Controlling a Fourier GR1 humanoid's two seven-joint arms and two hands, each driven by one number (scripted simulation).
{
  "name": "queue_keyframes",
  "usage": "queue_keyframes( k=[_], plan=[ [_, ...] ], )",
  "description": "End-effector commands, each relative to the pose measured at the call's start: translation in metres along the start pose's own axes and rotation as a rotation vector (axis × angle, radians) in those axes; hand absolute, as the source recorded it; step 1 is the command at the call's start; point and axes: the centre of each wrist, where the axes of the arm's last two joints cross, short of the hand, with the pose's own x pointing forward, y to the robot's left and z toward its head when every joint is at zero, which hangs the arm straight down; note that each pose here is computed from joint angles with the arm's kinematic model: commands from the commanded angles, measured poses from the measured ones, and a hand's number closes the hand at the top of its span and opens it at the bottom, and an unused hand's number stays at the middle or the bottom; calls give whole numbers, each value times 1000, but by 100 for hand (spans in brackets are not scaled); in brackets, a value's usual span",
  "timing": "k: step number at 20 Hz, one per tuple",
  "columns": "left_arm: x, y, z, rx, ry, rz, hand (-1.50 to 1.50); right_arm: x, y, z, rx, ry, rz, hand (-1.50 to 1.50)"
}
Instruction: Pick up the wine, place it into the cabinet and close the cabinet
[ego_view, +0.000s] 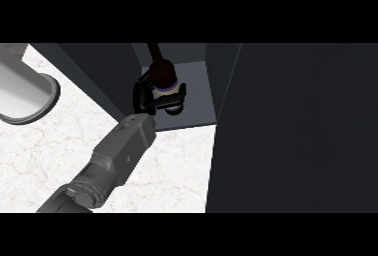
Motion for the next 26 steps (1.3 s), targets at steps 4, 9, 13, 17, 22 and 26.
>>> queue_keyframes(
  k=[4, 9, 13, 17, 22, 26],
  plan=[
    [-28, 21, 19, 15, 35, 56, 150, 0, 5, 14, 37, 0, -28, -150],
    [-32, 24, 22, 16, 64, 55, 150, 1, 10, 2, 59, -6, -34, -150],
    [-38, 28, 28, 34, 85, 39, 150, 1, 2, -2, 26, -21, -36, -150],
    [-46, 34, 35, 51, 83, -2, 150, 1, 7, 2, 66, -25, -44, -150],
    [-36, 25, 27, 47, 46, 1, 150, -1, 2, -4, 63, -19, -43, -150],
    [-21, 13, 17, 57, 38, 10, 150, -6, 2, 7, 76, -1, -53, -150]
  ],
)
